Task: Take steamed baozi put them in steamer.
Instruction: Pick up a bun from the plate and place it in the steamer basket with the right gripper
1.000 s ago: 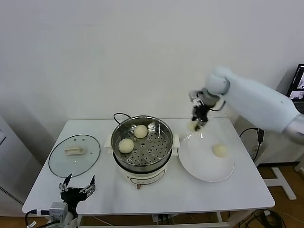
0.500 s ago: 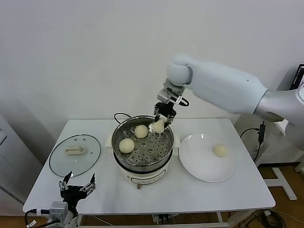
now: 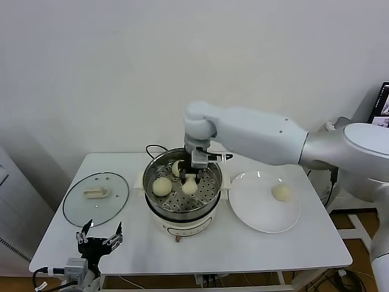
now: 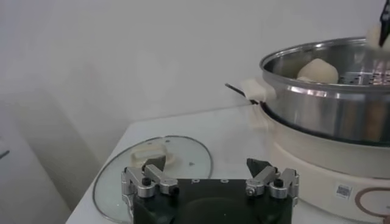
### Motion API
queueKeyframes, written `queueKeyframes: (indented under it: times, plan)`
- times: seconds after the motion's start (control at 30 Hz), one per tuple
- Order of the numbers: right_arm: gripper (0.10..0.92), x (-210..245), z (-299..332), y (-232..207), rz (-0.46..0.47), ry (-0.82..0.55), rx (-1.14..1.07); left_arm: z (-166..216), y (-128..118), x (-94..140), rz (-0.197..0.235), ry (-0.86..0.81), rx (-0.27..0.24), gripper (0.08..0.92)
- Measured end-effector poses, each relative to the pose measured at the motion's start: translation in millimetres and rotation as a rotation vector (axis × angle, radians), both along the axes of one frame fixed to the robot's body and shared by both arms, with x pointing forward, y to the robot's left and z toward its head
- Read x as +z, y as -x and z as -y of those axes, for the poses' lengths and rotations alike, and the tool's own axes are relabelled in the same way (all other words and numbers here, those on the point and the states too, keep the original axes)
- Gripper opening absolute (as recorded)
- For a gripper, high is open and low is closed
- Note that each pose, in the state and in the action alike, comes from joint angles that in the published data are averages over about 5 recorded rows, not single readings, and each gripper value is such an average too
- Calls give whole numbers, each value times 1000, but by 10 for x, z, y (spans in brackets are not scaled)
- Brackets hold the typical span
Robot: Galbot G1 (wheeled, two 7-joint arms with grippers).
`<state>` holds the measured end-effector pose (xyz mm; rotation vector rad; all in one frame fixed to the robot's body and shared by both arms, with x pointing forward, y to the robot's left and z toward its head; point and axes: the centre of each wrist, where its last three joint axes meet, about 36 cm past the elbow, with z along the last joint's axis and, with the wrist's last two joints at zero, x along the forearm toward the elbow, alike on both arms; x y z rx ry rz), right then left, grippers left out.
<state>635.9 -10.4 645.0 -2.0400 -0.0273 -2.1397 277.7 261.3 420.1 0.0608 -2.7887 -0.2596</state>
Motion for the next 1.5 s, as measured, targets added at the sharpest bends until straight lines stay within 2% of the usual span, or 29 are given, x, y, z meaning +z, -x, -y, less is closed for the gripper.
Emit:
queueKeyframes:
  times: [0.23,0.63,0.73,1.17,1.5]
  plan:
    - [390,-253,-161,156,-22,20,99,-1,0,-1,1,2,0,823]
    - [399,-445,-249,221,-30,29,147,-1,-6,3,3,4,0,823]
    - [456,-445,-260,239,-30,24,151,1,-7,3,3,4,-1,823]
    - [797,-231,-194,195,1,14,83,14,-8,-2,2,6,-5,823]
    - [823,341,163,57,32,-34,-124,28,-4,13,4,8,-11,823]
